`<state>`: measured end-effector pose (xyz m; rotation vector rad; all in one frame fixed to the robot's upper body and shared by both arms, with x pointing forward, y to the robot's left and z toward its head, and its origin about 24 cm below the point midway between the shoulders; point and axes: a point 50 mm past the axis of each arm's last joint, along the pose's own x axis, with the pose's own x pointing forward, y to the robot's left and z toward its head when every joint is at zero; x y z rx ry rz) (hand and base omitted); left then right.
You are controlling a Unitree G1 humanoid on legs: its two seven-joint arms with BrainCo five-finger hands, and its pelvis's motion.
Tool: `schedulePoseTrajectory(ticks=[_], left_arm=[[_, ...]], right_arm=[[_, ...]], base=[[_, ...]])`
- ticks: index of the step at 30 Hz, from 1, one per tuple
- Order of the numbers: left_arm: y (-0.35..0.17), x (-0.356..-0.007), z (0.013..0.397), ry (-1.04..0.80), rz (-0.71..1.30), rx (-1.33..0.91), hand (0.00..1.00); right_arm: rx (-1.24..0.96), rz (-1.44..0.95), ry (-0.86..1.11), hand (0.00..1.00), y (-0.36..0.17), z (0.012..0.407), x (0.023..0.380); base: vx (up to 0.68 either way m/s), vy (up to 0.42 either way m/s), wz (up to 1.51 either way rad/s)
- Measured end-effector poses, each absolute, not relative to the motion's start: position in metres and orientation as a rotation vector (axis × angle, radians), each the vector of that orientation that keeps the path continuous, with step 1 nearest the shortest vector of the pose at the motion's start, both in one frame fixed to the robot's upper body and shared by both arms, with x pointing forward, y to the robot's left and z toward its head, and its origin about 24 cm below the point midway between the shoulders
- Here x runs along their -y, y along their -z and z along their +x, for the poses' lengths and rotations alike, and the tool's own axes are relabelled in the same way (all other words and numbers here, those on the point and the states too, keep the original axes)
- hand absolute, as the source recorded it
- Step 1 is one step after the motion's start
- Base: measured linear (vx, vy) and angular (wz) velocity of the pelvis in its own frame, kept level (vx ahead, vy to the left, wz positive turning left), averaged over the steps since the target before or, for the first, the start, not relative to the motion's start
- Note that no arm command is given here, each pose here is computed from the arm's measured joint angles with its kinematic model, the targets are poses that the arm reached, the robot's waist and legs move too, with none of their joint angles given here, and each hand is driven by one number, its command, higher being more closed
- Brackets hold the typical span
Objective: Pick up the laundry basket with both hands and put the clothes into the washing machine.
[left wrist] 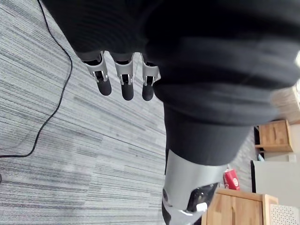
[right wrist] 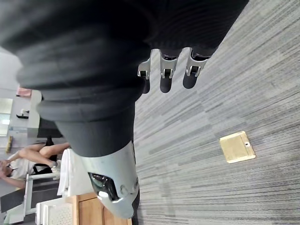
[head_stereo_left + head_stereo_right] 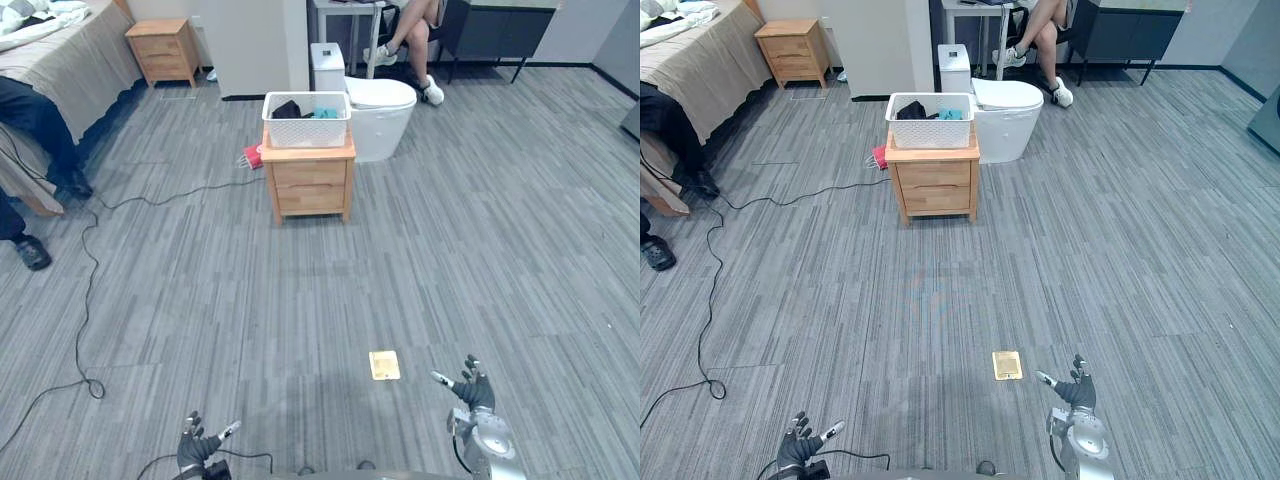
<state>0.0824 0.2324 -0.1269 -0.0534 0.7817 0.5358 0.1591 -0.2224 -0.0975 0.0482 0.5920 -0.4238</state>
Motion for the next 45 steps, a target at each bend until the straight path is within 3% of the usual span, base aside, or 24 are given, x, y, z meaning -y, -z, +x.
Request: schedulePoseTrajectory(ticks=[30, 34, 38, 45], left_arm=[[0.098, -0.230, 0.123, -0.465, -0.043, -0.583, 0.00], [0.093, -0.226, 0.133, -0.400, 0.001, -0.559, 0.00], [0.083, -0.223, 0.159, -0.388, -0.008, -0.489, 0.00], [0.086, -0.216, 0.160, -0.399, -0.047, -0.492, 0.00]], right_arm=[[-0.578, 0.042, 0.427, 0.00, 0.094, 0.173, 0.228], [-0.607, 0.042, 0.404, 0.00, 0.099, 0.165, 0.220], [-0.548, 0.015, 0.393, 0.00, 0.088, 0.185, 0.228], [-0.523, -0.012, 0.364, 0.00, 0.082, 0.192, 0.229]], base=[[0.00, 0.019, -0.04], [0.38, 0.065, 0.33], [0.50, -0.050, 0.54], [0.69, -0.165, 0.07]])
